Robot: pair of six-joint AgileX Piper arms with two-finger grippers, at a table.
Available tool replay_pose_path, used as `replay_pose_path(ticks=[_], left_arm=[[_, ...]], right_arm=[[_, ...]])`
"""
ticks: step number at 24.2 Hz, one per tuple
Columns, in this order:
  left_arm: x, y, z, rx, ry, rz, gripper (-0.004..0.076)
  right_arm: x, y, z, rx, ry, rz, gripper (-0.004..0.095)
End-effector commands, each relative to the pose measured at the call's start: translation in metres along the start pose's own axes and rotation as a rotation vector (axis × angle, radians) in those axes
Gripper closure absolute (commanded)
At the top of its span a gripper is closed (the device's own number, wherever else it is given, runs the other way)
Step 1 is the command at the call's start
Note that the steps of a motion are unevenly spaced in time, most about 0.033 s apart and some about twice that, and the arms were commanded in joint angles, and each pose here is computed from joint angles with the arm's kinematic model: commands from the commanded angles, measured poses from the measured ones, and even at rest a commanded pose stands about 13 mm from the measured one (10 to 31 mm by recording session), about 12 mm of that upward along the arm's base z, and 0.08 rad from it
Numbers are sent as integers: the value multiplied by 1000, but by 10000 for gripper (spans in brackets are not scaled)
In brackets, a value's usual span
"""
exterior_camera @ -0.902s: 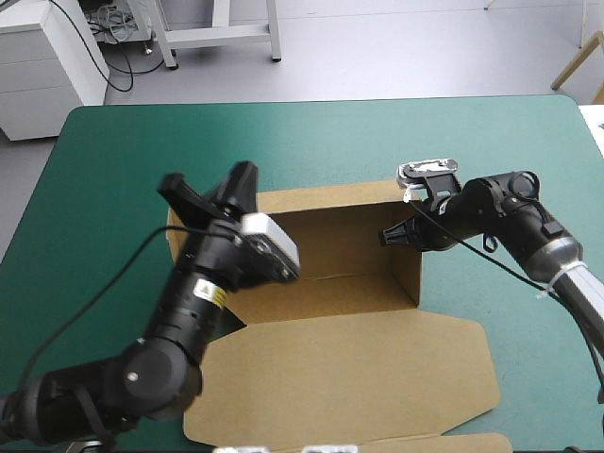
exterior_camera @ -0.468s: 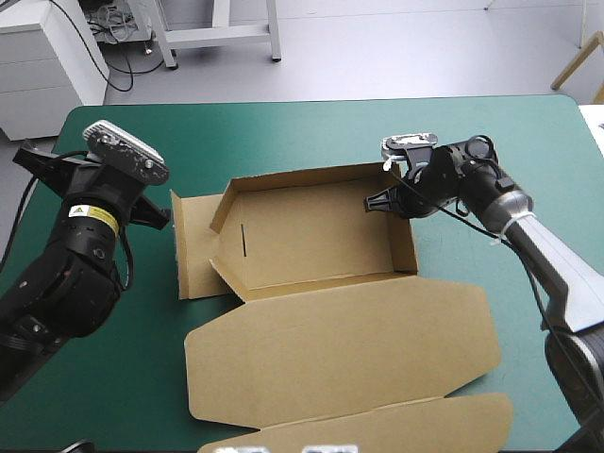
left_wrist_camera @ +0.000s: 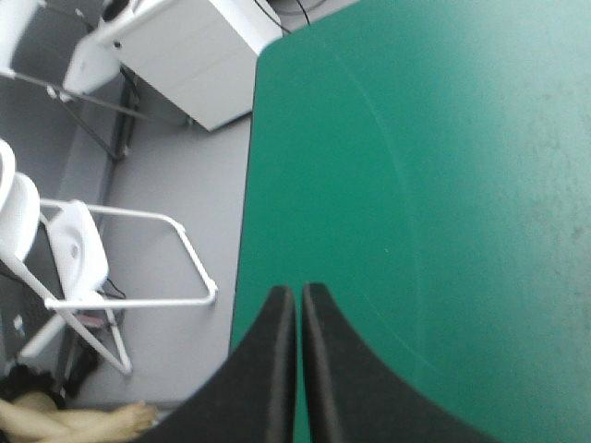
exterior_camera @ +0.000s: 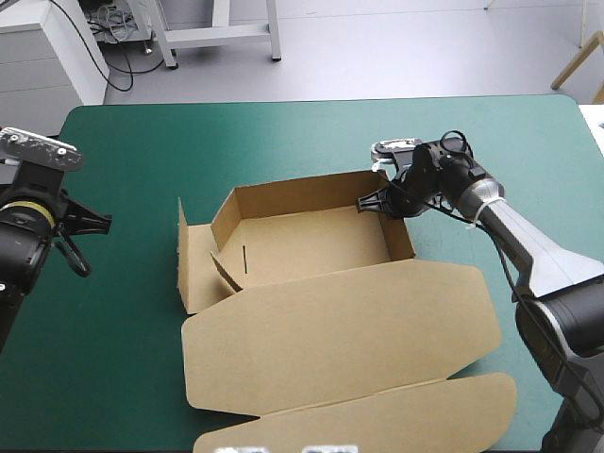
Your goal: Fold the box
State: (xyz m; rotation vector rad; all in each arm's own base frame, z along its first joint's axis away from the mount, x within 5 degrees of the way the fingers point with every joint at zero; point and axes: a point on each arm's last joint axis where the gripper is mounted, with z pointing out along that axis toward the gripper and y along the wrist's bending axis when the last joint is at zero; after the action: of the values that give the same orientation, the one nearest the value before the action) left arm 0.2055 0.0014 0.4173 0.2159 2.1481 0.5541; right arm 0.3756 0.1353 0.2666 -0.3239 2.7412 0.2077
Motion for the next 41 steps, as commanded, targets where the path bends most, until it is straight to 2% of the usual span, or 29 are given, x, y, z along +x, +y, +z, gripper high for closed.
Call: replay_pose_path(ticks=[1,5,7,9,12,15,18,21,27,30,33,41], left_arm=[[0,17,-3,40,-30,-91,717],[9,28,2,80,7,-202,717],[11,31,3,109,16,-259,717],[13,31,4,140,21,-309,717],[13,28,3,190,20,-310,717],[13,27,3,199,22,-314,717],[13,27,6,198,38,-308,717],[16,22,23,221,116,-300,717],[18,23,44,221,168,-316,717],[25,32,51,212,197,-381,717],[27,35,54,248,196,-406,717],[26,34,53,271,191,-421,717]], right_arm=[[6,3,-11,-7,60,-33,908],[7,3,-11,0,70,-39,894],[8,0,-11,24,81,-53,841],[10,-3,-11,58,100,-72,737],[7,-5,-16,93,100,-88,530],[-2,-5,-27,102,57,-95,413],[-16,-3,-52,112,11,-98,407],[-28,-1,-91,121,-98,-84,407],[-13,0,-164,133,-270,-89,409],[-2,3,-195,79,-343,26,409],[1,6,-197,48,-345,41,409],[7,2,-141,67,-184,81,409]])
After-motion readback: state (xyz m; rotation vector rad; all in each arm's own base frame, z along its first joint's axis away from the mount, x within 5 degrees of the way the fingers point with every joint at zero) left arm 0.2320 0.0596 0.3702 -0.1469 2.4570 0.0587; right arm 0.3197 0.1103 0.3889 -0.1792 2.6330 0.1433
